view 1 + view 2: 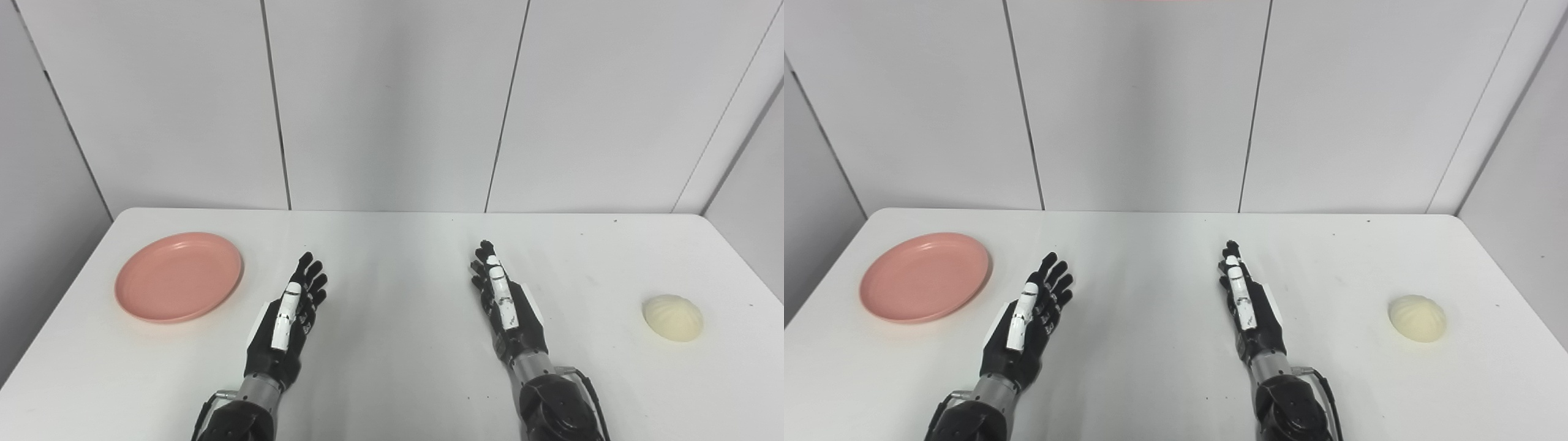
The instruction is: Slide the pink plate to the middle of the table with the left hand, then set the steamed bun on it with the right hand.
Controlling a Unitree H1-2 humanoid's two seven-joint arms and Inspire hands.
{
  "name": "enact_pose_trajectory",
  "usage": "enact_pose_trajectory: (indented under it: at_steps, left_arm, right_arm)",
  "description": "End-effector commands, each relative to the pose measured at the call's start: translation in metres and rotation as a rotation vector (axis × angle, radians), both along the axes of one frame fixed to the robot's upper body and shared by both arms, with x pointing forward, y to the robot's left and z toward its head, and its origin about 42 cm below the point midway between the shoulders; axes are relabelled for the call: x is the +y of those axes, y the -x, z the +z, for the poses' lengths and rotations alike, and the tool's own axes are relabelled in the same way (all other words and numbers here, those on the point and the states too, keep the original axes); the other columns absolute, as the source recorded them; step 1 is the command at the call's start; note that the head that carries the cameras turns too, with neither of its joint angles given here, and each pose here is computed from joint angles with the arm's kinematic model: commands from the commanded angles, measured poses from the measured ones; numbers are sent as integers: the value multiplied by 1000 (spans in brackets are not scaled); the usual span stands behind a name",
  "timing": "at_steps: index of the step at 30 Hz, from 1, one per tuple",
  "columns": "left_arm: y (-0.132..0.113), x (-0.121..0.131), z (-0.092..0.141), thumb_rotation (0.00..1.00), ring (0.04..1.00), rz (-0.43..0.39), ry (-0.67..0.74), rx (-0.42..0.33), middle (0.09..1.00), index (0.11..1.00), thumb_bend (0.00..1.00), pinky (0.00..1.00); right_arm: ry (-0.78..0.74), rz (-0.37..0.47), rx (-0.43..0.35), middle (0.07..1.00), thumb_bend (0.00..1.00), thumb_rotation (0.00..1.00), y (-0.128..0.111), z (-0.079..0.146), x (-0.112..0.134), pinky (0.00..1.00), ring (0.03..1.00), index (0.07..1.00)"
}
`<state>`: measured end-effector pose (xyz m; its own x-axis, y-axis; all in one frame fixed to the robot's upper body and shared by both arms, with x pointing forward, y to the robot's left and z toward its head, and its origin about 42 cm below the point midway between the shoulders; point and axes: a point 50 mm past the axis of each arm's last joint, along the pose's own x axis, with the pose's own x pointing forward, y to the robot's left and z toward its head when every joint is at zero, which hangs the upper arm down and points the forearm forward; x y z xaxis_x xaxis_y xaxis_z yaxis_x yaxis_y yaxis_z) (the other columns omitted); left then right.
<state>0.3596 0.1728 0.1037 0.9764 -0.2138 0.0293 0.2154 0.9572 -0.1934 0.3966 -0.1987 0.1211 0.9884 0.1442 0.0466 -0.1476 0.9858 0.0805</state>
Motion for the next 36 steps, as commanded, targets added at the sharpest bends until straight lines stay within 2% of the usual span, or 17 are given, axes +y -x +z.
enact_pose_trajectory:
  at_steps: [1,36]
  left_arm:
    - [28,9,-49,1000,987,13,-13,195,994,1000,408,1000]
    - [28,9,-48,1000,989,10,-12,200,996,1000,407,1000]
  right_arm:
    - [-5,3,89,1000,176,1000,17,-34,-2,1000,1000,1000]
    - [-3,7,96,1000,181,1000,17,-34,-2,1000,1000,1000]
